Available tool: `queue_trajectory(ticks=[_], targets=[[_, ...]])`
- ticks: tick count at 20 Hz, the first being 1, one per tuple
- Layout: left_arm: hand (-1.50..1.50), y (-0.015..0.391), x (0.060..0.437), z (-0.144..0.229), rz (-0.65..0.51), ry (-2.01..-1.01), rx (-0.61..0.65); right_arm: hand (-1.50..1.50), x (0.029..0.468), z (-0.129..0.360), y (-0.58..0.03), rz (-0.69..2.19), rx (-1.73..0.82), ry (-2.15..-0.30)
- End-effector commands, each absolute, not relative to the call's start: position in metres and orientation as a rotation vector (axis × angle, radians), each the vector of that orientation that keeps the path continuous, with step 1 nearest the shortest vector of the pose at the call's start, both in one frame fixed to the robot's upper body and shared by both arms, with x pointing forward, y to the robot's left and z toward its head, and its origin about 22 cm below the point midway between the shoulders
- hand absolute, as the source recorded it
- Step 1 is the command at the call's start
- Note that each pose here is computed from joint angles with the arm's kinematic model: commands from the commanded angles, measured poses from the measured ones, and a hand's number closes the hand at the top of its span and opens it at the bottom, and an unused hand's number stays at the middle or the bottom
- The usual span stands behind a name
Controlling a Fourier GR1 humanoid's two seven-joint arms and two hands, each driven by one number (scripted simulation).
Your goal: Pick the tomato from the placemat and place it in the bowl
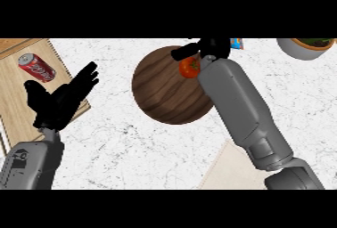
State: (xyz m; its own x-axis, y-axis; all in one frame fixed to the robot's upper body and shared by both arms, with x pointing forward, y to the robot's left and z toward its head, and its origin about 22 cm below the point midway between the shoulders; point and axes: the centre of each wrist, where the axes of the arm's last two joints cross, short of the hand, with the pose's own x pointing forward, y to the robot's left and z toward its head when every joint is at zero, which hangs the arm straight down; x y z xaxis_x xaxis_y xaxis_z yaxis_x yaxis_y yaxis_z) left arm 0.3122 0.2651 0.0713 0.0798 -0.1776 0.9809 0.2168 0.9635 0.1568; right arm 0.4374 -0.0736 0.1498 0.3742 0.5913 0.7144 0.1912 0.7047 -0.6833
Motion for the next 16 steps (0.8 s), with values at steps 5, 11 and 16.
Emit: queue_trajectory(ticks=[5, 11, 16], targets=[[0.0, 0.256, 0.316, 0.069, -0.317, -1.46, -0.058, -1.5, 0.448, 0.128, -0.083, 0.114, -0.735, -1.314], [0.0, 0.281, 0.314, 0.071, -0.282, -1.469, -0.026, -1.5, 0.453, 0.122, -0.084, 0.067, -0.84, -1.414], [0.0, 0.279, 0.314, 0.072, -0.256, -1.455, -0.021, -1.5, 0.454, 0.114, -0.086, -0.064, -0.939, -1.449]])
